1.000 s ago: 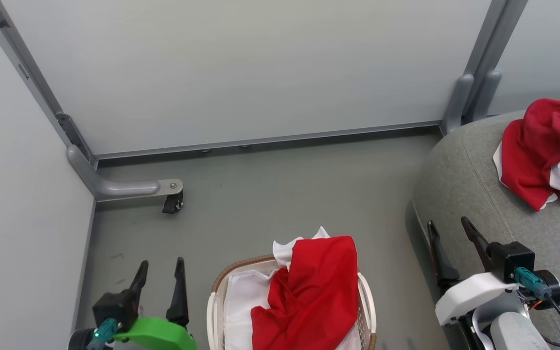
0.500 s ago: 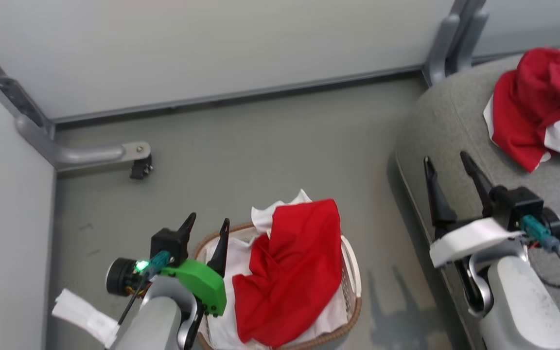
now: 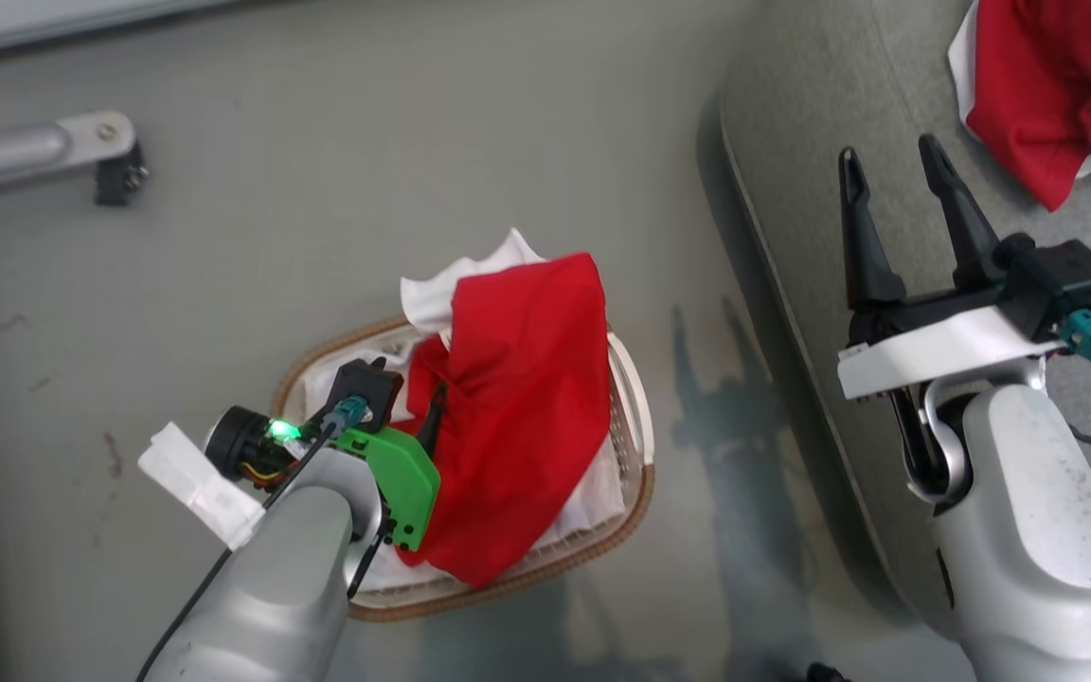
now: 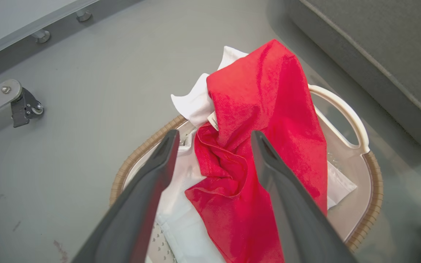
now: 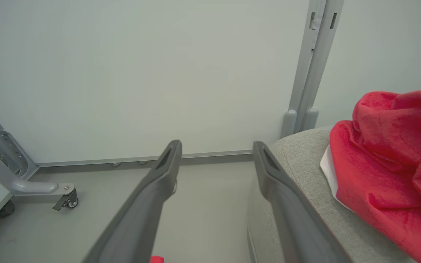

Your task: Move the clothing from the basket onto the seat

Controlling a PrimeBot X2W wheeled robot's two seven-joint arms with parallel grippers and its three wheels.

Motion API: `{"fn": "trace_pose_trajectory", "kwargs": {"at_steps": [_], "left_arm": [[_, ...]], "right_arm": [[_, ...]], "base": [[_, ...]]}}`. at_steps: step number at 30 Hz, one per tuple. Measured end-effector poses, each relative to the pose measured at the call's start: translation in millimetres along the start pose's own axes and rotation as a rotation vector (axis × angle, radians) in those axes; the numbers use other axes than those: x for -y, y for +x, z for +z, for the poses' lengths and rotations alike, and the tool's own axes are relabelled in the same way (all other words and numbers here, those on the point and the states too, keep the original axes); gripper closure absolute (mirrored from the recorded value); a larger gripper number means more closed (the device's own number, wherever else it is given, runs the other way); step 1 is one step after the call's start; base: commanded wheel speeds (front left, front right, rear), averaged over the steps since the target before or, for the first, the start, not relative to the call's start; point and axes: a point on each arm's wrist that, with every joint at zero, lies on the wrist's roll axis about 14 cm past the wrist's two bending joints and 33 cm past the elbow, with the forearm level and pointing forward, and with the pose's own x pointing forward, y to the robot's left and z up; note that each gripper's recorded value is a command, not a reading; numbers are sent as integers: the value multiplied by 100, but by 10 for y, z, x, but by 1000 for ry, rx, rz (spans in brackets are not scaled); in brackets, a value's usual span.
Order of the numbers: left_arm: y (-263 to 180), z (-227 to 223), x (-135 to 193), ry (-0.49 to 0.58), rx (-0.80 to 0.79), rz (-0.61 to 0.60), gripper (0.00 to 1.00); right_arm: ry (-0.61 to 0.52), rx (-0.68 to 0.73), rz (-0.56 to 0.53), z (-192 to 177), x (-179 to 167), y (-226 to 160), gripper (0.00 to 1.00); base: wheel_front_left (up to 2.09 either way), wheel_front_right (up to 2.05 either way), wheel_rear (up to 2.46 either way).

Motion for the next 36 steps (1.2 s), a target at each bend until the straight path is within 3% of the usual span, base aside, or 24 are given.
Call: {"fn": "trace_pose_trajectory", "kwargs": {"at_steps": [16, 30, 31, 32, 34, 36], "left_arm": [[618, -1137, 346, 42, -305, -223, 0], [901, -1679, 135, 93, -450, -184, 0], [906, -1698, 138, 86, -459, -179, 21], [916, -1709, 147, 80, -463, -177, 53], [916, -1730, 162, 72, -478, -177, 100], [911, -1714, 162, 67, -477, -174, 100]], "right_arm": [[-14, -150, -36, -795, 258, 148, 0], [-64, -217, -51, -1091, 418, 133, 0], [-66, -219, -52, -1095, 425, 128, 0], [-69, -220, -54, -1097, 436, 122, 0], [-72, -222, -57, -1094, 451, 115, 0], [-73, -219, -58, -1079, 453, 114, 0]], "base": [[0, 0, 0], [0, 0, 0], [0, 0, 0], [0, 0, 0], [0, 0, 0], [0, 0, 0]]}}
